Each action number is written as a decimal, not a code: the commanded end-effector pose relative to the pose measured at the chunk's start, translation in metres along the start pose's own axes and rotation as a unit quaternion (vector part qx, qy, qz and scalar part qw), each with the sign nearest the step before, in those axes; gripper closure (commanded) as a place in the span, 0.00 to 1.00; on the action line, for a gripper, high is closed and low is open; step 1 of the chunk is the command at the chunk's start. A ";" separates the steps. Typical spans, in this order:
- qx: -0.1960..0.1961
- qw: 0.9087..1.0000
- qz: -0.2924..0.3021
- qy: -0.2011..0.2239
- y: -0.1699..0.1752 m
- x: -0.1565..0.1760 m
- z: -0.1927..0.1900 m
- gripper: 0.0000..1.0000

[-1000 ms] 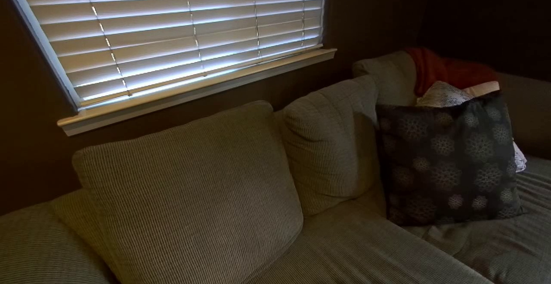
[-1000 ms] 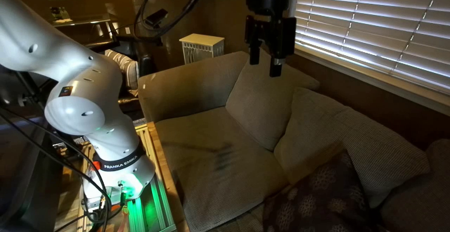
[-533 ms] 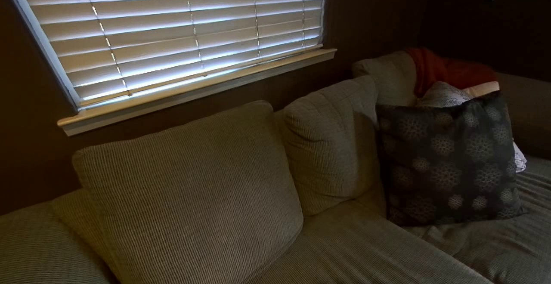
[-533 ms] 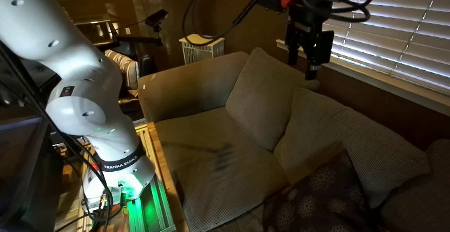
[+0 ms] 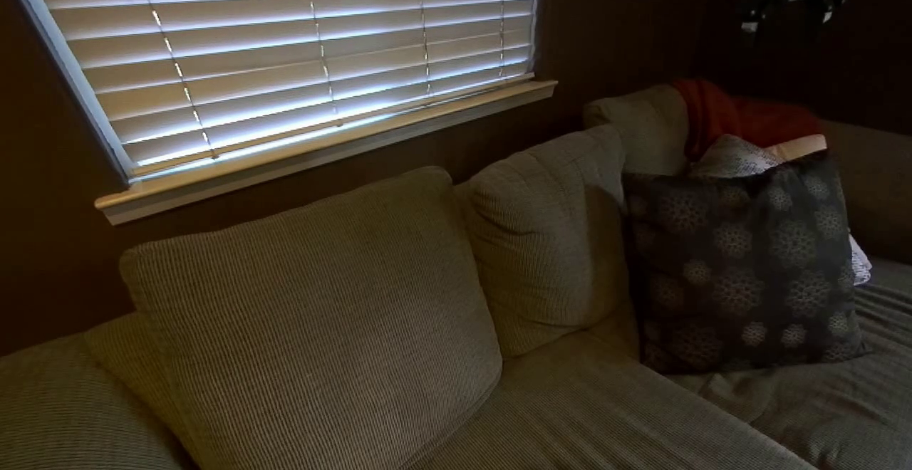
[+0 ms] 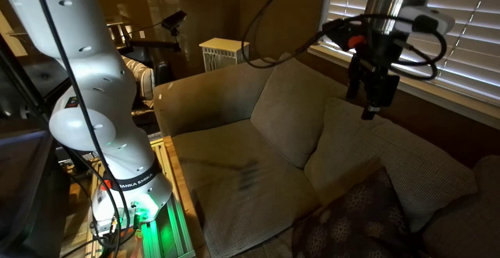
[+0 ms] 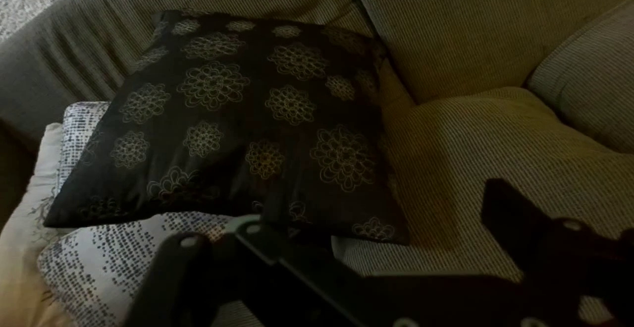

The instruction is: Move the brown pillow to the left

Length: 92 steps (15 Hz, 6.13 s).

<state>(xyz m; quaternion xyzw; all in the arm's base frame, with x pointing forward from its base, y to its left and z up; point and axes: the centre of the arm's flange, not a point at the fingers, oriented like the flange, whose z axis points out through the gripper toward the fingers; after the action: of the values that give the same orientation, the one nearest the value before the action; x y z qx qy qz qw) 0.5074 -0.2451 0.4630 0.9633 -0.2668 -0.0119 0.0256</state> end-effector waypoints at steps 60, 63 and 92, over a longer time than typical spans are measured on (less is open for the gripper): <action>-0.031 0.924 0.358 -0.135 0.061 0.222 0.317 0.43; -0.029 0.924 0.355 -0.141 0.059 0.222 0.316 0.64; -0.024 0.950 0.127 -0.284 0.032 0.119 0.237 0.99</action>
<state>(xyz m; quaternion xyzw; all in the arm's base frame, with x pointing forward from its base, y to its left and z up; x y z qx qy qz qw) 0.6150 -0.3722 0.1947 0.8704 -0.4102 -0.2712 -0.0260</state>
